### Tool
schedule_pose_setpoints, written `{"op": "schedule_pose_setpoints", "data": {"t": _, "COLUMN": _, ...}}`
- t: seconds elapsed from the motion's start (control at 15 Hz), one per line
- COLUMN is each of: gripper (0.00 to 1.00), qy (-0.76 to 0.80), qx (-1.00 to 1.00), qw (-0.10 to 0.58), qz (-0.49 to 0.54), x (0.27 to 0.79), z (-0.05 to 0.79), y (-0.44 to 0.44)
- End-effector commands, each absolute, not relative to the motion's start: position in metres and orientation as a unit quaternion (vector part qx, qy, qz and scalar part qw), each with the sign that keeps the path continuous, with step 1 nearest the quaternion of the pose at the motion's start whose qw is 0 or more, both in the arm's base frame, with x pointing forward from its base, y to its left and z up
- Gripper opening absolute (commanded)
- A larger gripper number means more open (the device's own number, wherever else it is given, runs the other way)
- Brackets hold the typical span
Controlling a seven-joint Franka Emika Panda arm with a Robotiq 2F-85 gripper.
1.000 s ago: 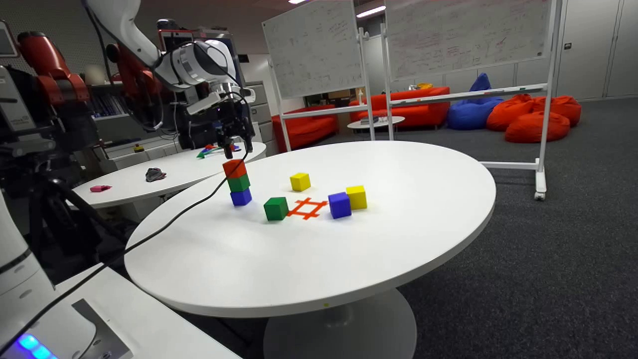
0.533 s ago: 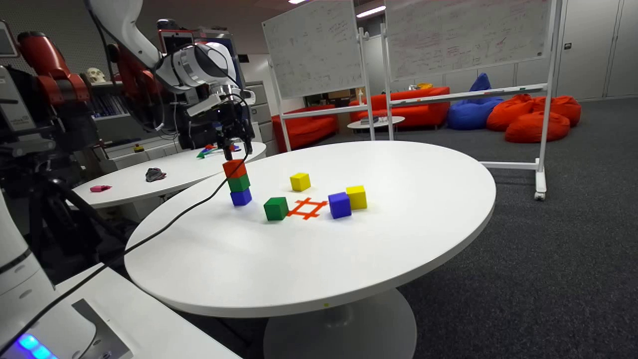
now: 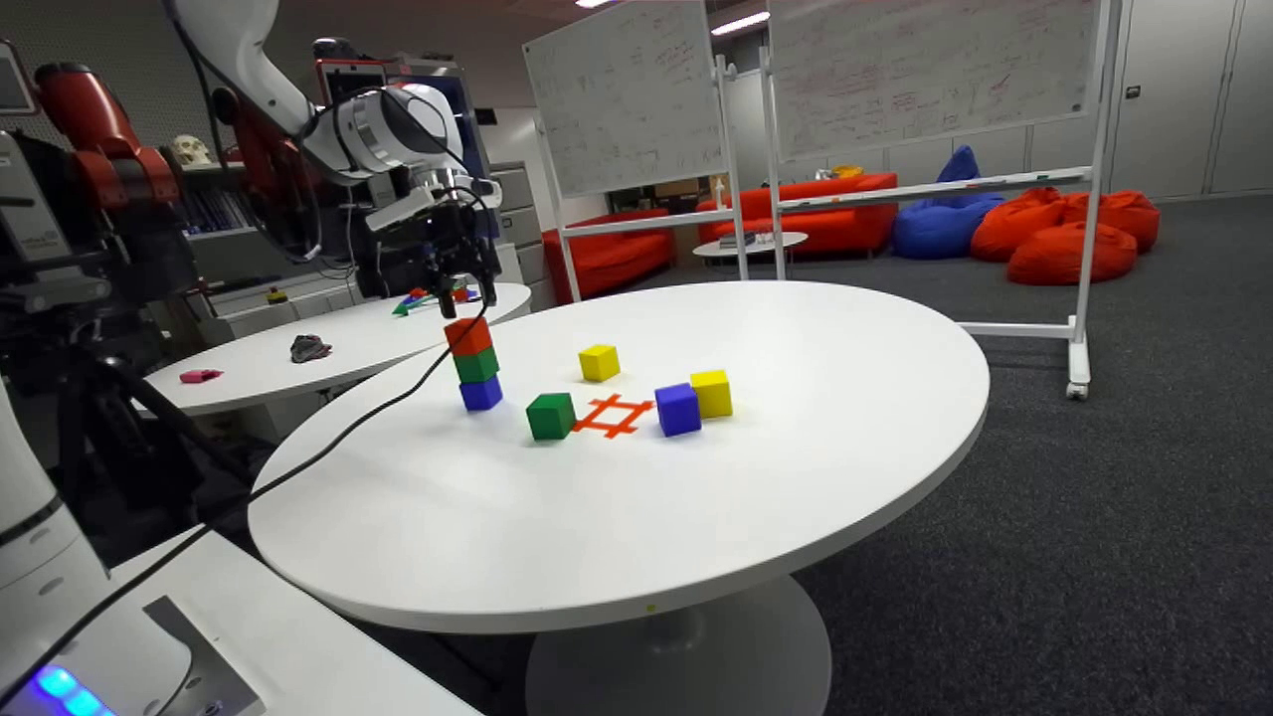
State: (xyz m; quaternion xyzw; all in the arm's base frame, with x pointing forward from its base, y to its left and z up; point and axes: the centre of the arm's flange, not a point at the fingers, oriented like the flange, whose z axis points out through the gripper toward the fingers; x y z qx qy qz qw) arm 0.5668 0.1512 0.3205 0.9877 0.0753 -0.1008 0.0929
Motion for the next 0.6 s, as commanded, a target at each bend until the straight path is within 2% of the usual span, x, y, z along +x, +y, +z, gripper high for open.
{"op": "schedule_pose_setpoints", "data": {"t": 0.0, "gripper": 1.0, "qy": 0.09, "qx": 0.987, "qw": 0.095, "qz": -0.096, "x": 0.556, "z": 0.328, "y": 0.156}}
{"op": "schedule_pose_setpoints", "data": {"t": 0.53, "gripper": 1.0, "qy": 0.116, "qx": 0.984, "qw": 0.102, "qz": -0.094, "x": 0.548, "z": 0.326, "y": 0.183}}
